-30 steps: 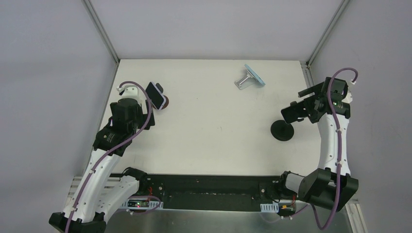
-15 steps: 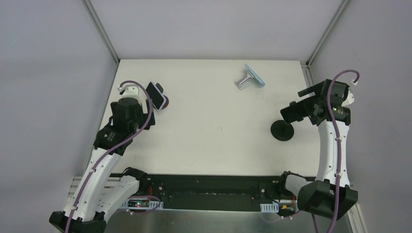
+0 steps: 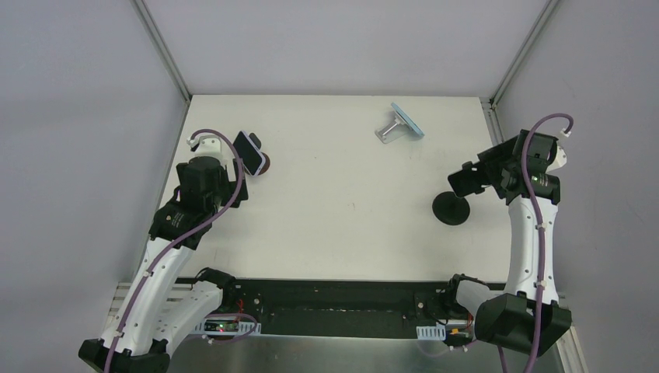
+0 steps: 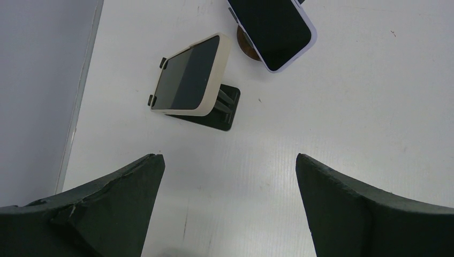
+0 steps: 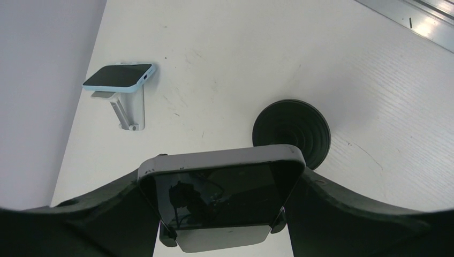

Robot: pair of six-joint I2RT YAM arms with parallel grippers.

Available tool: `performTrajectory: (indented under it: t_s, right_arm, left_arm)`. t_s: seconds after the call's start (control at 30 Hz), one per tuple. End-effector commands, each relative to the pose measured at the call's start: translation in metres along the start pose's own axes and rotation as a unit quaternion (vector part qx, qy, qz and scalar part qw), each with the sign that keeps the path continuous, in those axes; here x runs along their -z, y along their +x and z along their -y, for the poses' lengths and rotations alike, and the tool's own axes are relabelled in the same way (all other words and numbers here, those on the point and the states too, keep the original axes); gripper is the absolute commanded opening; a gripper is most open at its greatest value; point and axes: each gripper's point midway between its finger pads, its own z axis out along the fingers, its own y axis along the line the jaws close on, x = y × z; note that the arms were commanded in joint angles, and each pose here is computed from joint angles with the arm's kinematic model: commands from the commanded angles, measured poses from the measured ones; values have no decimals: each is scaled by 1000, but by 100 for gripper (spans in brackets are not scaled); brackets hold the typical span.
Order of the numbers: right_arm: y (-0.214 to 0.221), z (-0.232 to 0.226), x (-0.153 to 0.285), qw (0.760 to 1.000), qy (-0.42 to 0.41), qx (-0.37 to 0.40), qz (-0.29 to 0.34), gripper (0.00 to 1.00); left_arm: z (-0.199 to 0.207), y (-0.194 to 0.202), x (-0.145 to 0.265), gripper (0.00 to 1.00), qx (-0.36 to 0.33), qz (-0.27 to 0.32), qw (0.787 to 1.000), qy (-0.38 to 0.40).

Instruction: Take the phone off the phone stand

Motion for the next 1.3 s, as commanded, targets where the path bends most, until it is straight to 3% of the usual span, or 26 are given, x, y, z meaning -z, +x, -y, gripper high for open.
performTrajectory:
  t_s: [0.0,0.17,0.4,0.63,0.8,1.03,1.27]
  right_arm:
    - [-1,-16,1,999,-39,17,1,44]
    - [-3,-41,15,995,-84,47,-13,0]
    - [9,-85,49,982,-159,101,-4,0]
    - [55,-130,86,952,-247,172,-52,0]
    - [118,-165,128,891,-348,254,-142,0]
    - [182,-187,195,777,-485,321,-241,0]
    - [205,-187,247,685,-589,322,-282,0]
  left_arm:
    - [-5,-4,-1,100,3,12,1000,-13]
    - [-10,-10,0,100,23,22,999,-31]
    - [5,-19,6,100,54,32,998,12]
    - [24,-47,25,100,76,75,991,81]
    - [71,-68,40,97,67,114,967,219]
    - [146,-73,75,97,52,173,878,443]
    - [203,-36,120,92,-49,185,799,570]
